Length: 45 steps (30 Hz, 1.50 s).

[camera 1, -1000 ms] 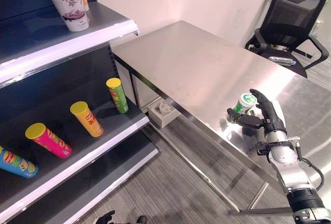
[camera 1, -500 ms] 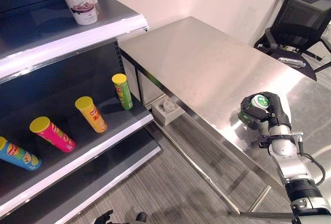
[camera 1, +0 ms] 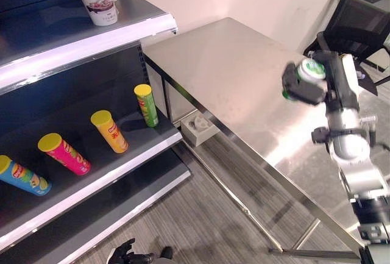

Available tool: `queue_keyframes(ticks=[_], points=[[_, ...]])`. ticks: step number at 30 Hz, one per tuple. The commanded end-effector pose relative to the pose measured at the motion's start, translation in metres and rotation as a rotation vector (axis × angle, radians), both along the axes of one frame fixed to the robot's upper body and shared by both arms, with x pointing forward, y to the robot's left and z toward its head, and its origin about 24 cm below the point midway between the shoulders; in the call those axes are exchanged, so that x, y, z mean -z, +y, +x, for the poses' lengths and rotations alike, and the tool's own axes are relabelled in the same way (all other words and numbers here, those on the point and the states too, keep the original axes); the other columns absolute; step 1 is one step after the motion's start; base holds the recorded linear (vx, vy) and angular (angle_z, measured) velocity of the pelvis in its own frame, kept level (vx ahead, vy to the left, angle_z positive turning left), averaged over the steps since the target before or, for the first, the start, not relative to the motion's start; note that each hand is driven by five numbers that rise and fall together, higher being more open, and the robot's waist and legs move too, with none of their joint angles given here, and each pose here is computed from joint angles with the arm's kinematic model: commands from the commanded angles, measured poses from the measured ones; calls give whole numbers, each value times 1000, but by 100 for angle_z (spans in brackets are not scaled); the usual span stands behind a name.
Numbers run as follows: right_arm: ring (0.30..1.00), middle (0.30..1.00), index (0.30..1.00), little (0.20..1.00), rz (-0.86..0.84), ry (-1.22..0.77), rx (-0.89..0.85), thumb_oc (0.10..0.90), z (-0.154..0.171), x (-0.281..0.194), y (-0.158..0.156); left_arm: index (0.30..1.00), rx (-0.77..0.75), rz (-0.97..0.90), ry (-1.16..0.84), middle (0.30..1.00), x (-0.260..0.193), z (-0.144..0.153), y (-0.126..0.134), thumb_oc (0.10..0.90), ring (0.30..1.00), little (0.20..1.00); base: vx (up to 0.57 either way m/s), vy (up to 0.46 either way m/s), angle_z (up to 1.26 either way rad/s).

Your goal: Put the goods on the table back onto the shelves and tidy them up.

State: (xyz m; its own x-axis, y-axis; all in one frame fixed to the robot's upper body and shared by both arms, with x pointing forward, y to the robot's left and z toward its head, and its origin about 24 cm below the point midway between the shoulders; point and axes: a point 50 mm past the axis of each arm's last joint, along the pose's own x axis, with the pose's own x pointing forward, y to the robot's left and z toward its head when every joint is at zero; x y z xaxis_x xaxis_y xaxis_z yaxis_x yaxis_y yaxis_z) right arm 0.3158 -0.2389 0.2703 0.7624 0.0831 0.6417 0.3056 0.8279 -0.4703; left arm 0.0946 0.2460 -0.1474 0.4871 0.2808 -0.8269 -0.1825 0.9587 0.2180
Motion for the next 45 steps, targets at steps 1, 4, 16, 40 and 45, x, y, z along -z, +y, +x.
queue_keyframes(ticks=[1, 4, 16, 40, 45], points=[[300, 300, 300, 300, 2, -368, -313, 400, -35, -80, 46, 900, 25, 69, -23, 900, -10, 12, 24, 800, 900, 900, -90, -148, 15], [300, 300, 300, 300, -32, -386, -502, 400, -38, -100, 84, 900, 5, 59, -9, 900, -8, 5, 25, 800, 900, 900, -110, -143, 24], [300, 300, 300, 300, -70, -393, -745, 400, -48, -120, 141, 900, -23, 33, 13, 900, -2, -3, 18, 800, 900, 900, -88, 4, 68], [300, 300, 300, 300, -93, -174, -503, 400, 15, -106, 150, 900, -92, 56, -3, 900, -9, 4, 38, 800, 900, 900, 61, 65, 46], [300, 300, 300, 300, -94, -133, -407, 400, 31, -106, 143, 900, -98, 39, 16, 900, -6, 1, 34, 800, 900, 900, 49, -101, 49]])
